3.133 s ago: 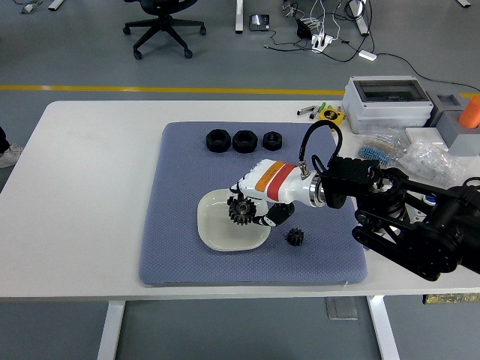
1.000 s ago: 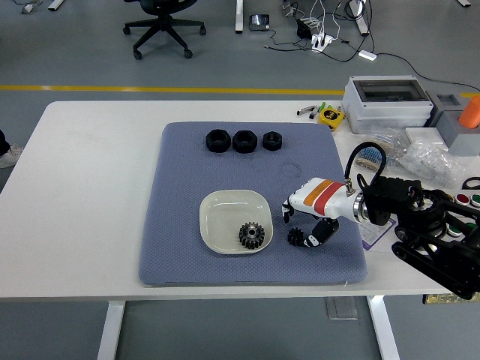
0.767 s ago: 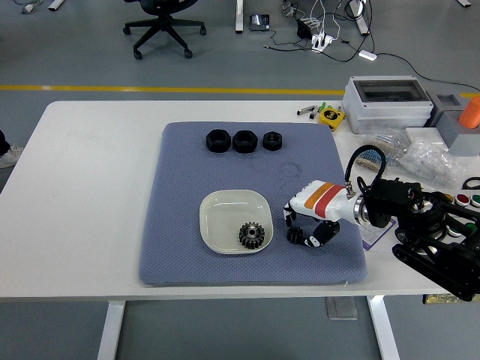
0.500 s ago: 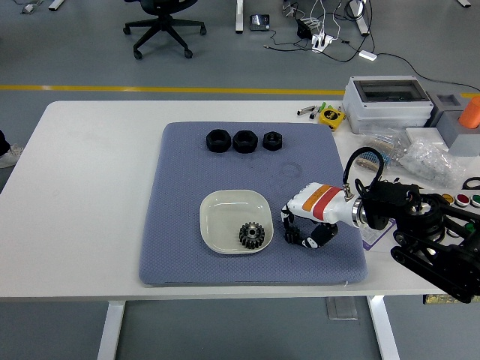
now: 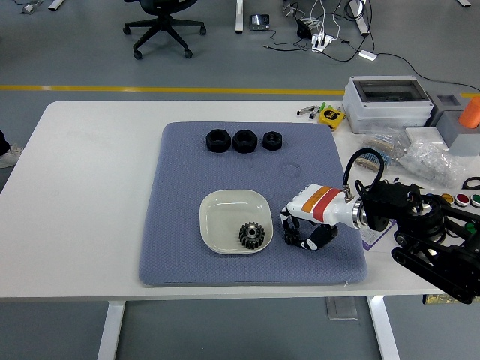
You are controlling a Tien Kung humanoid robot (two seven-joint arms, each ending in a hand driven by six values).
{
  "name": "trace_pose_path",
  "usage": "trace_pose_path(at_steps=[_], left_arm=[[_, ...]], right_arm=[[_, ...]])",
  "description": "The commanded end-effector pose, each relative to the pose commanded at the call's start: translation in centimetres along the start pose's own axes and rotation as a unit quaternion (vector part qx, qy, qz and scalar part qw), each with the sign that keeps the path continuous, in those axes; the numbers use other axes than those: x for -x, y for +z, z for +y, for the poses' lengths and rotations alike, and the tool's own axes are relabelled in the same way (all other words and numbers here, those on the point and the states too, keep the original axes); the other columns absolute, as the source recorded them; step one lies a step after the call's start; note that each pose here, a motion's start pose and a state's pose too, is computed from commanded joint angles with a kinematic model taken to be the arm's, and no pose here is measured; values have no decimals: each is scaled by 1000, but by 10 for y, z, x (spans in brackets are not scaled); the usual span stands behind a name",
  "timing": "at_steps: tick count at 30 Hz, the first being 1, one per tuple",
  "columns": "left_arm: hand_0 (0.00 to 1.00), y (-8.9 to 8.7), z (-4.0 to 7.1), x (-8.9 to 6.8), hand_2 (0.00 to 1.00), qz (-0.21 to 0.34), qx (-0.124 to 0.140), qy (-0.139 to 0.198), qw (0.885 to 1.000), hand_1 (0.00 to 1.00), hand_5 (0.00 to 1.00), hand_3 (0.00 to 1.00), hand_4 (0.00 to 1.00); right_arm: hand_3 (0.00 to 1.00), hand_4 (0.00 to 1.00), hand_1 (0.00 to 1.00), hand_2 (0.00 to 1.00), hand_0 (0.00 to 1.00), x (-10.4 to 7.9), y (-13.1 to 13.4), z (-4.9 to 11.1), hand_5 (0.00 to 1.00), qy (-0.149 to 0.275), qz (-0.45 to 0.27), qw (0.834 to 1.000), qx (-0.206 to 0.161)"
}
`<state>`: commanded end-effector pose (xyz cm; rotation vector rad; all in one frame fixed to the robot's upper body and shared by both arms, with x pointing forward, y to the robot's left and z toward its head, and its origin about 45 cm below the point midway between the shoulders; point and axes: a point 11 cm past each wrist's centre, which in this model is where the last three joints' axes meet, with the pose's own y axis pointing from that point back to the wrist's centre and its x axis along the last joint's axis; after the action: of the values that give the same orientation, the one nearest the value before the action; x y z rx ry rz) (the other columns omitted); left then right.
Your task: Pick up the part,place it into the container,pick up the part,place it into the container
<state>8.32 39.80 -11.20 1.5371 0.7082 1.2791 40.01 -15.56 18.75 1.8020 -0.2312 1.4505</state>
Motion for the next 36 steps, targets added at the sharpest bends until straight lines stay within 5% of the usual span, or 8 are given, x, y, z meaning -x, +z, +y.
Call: trace_pose_path(at_steps=[4,5,36], left_arm=[[741,0,0,0,639,0,0,0,1000,696,621,582,640],[741,0,0,0,639,0,0,0,1000,697,620,583,640],[741,0,0,0,641,1,0,0,1000,695,621,583,640]], right_arm=[[445,728,223,405,116,-1,0,0,181,5,-5,1000,-2],[439,849,205,358,98,-1,0,0,143,5,-6,1000,-3],[442,879,188,336,82,-7,0,-2,107,19,-14,1000,0]])
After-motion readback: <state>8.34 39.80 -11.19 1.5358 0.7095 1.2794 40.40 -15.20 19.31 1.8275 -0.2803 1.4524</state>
